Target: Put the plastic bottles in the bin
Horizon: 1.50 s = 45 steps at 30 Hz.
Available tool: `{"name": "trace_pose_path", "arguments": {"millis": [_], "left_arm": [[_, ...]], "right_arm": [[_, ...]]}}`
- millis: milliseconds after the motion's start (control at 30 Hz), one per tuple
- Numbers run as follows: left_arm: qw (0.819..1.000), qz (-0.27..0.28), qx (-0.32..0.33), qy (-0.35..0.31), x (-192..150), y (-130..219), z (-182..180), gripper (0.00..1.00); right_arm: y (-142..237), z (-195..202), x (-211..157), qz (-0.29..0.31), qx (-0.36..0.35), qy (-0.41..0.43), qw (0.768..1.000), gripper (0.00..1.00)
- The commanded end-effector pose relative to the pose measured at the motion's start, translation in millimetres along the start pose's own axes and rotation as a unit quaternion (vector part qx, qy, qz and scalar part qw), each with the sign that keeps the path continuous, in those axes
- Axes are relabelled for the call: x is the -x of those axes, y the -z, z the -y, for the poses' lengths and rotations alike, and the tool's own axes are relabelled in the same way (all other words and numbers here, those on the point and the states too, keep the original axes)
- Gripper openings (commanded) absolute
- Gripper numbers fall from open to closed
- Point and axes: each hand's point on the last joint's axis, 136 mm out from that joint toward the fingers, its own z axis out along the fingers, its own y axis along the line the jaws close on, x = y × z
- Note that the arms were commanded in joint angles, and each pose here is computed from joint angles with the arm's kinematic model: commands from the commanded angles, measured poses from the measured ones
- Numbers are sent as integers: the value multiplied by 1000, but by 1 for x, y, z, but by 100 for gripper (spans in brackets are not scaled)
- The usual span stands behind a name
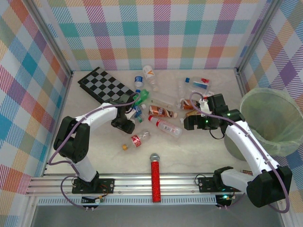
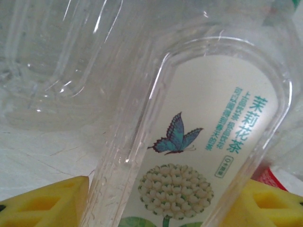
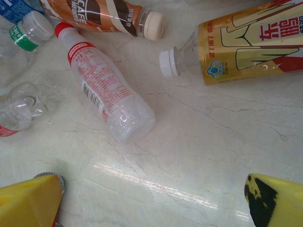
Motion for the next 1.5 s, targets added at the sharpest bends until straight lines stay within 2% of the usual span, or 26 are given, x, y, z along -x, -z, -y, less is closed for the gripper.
{"name": "trace_pose_path", "arguments": {"millis": [0, 233, 400, 467, 600, 700, 867, 1033, 1133, 1233, 1267, 1467], "left_arm": [[1000, 11, -13, -7, 4, 12, 10, 55], [997, 65, -40, -12, 11, 49, 24, 49], [984, 156, -84, 16, 25, 94, 36, 48], [972, 198, -120, 32, 33, 113, 46, 48], [937, 265, -218, 65, 48, 144, 73, 48], [916, 289, -267, 77, 53, 158, 90, 48], [894, 301, -317, 97, 54, 170, 108, 49], [888, 298, -334, 111, 59, 167, 115, 49], [887, 288, -341, 115, 61, 162, 121, 49], [890, 277, -342, 120, 62, 155, 123, 49], [885, 289, -347, 116, 67, 159, 124, 49], [883, 289, -350, 116, 70, 158, 128, 49]], "right_arm": [[13, -11, 3, 9, 19, -4, 1000, 99], [28, -37, 18, 30, 83, -47, 995, 99], [36, -90, 51, 68, 227, -90, 967, 99], [36, -107, 67, 89, 250, -87, 960, 99], [29, -132, 96, 129, 248, -69, 958, 99], [20, -146, 114, 154, 250, -60, 954, 99], [11, -162, 138, 185, 265, -52, 945, 99], [-4, -174, 149, 182, 274, -47, 943, 94], [-13, -180, 153, 177, 274, -41, 944, 84], [-22, -182, 155, 170, 269, -37, 947, 68], [-25, -181, 155, 169, 265, -37, 948, 62], [-30, -177, 155, 171, 254, -42, 951, 35]]}}
